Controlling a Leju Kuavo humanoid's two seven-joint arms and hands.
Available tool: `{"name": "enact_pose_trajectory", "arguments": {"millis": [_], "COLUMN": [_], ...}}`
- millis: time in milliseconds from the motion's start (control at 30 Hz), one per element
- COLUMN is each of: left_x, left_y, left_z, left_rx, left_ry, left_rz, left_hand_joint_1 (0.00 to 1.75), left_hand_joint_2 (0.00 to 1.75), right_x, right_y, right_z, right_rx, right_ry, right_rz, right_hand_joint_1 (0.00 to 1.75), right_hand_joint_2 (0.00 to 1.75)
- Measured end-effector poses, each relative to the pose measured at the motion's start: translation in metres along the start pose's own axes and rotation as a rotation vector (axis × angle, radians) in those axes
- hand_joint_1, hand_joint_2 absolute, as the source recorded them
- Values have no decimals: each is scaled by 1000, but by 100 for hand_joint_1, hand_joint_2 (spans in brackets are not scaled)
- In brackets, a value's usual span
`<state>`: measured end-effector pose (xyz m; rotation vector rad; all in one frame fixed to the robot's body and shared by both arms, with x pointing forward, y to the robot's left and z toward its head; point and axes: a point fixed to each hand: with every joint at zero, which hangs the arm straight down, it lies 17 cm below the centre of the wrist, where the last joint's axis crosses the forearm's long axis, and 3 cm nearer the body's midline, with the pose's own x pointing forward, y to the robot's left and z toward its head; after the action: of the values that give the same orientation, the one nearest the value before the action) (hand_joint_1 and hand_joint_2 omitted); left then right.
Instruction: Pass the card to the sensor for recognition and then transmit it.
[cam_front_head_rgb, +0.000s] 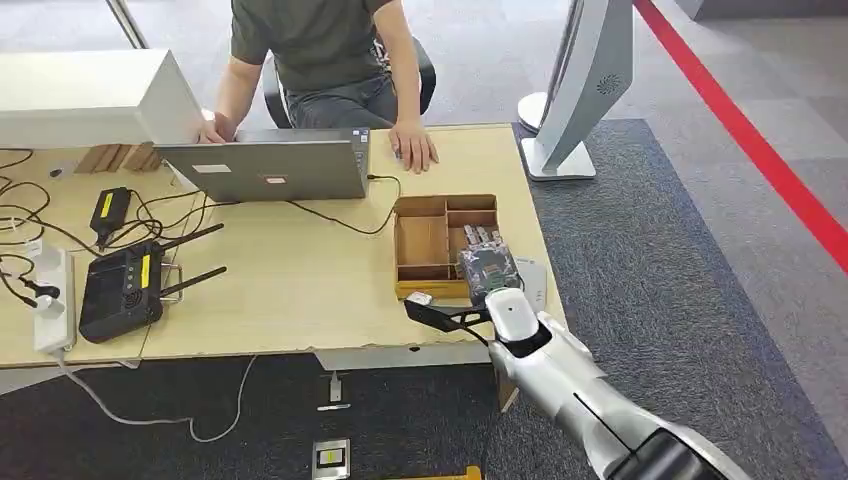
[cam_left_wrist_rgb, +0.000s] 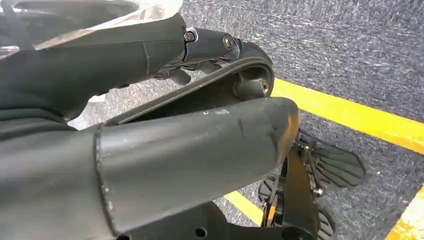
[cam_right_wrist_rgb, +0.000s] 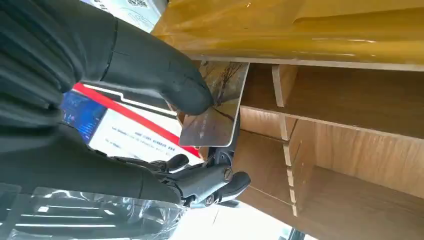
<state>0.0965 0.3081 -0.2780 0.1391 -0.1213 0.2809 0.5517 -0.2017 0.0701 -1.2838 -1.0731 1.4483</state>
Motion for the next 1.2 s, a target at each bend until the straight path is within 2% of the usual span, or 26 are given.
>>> {"name": "enact_pose_trajectory", "arguments": {"millis": [400, 833, 1200], "left_x": [0, -1, -1], "left_y": [1, 0, 1], "left_z": [0, 0, 0], "left_rx": [6, 3, 4], "left_ry": [1, 2, 2], "left_rz": [1, -2, -2], "left_hand_joint_1": [0, 0, 0], "left_hand_joint_2": [0, 0, 0], "right_x": [9, 14, 16], "right_y": [-14, -107, -139], "right_z": [-4, -13, -9], "right_rx": [-44, -221, -292], "right_ry": [-26, -45, -59], "right_rz": [-14, 9, -11], "right_hand_joint_1": [175, 175, 175], "right_hand_joint_2": [175, 175, 175]}}
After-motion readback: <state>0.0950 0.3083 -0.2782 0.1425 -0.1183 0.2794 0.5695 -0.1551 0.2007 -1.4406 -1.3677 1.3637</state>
